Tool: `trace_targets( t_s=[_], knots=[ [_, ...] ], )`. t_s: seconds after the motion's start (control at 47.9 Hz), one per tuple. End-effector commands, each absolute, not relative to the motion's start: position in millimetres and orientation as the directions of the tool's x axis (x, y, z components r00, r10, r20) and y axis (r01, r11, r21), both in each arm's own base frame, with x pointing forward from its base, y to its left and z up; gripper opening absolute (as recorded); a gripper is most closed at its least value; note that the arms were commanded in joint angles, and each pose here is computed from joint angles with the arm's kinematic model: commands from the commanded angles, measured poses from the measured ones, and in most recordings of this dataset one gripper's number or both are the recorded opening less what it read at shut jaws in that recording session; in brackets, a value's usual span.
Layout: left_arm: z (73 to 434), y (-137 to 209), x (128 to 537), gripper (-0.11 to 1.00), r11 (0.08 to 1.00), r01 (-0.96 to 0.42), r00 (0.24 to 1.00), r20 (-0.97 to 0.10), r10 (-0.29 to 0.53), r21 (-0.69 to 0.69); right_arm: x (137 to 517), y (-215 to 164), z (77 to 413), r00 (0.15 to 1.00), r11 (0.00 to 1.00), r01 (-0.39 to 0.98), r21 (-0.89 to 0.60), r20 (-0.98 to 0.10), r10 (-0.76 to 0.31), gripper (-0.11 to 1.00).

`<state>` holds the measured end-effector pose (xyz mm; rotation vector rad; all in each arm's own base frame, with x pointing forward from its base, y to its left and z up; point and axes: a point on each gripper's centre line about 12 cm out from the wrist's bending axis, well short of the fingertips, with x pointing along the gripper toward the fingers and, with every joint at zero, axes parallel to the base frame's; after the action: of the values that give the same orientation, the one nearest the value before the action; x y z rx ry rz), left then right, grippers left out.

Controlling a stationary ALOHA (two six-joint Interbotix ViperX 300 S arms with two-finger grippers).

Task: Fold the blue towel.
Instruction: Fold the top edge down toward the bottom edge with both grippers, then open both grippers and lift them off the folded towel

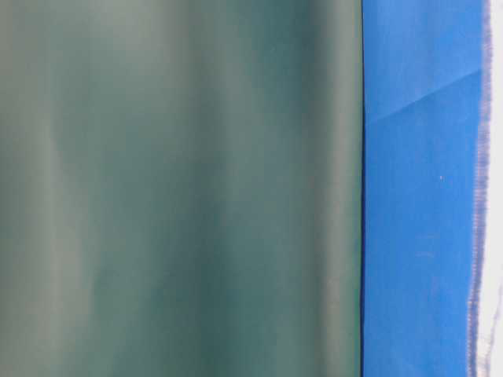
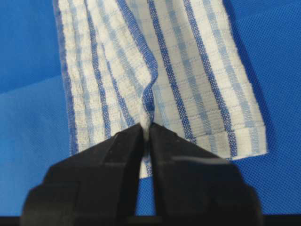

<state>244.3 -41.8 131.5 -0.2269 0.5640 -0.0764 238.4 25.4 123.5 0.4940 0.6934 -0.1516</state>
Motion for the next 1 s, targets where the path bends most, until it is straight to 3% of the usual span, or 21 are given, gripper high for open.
trace_targets(
  t_s=[0.0, 0.125, 0.23, 0.376, 0.439, 0.647, 0.981],
  knots=[
    [138.4, -44.2, 251.2, 0.05, 0.970, 0.017, 0.856, -0.497, -0.139, -0.243, 244.1, 26.8, 129.6, 0.776, 0.874, 0.285, 0.394, -0.630, 0.032, 0.30],
    [141.2, -45.1, 256.5, 0.07, 0.970, 0.020, 0.862, -0.487, -0.140, -0.243, 244.8, 26.8, 130.7, 0.780, 0.874, 0.283, 0.396, -0.625, 0.031, 0.67],
    [145.2, -46.5, 259.8, 0.31, 0.969, 0.026, 0.868, -0.474, -0.144, -0.247, 245.2, 26.9, 133.1, 0.785, 0.880, 0.271, 0.391, -0.618, 0.032, 0.90],
    [149.7, -46.6, 259.5, 0.75, 0.969, 0.034, 0.874, -0.464, -0.147, -0.243, 244.3, 27.4, 137.7, 0.796, 0.885, 0.255, 0.390, -0.604, 0.037, 0.88],
    [151.7, -46.0, 258.2, 0.86, 0.971, 0.037, 0.877, -0.458, -0.146, -0.237, 243.8, 27.3, 139.9, 0.801, 0.890, 0.245, 0.386, -0.597, 0.038, 0.87],
    [161.2, -32.0, 260.0, 0.75, 0.971, -0.007, 0.896, -0.432, -0.100, -0.238, 242.2, 15.9, 143.0, 0.811, 0.898, 0.255, 0.358, -0.586, 0.003, 0.88],
    [155.5, 15.5, 270.0, 0.75, 0.972, -0.160, 0.870, -0.489, 0.058, -0.171, 243.1, -16.8, 140.8, 0.795, 0.904, 0.326, 0.277, -0.598, -0.104, 0.87]
  ],
)
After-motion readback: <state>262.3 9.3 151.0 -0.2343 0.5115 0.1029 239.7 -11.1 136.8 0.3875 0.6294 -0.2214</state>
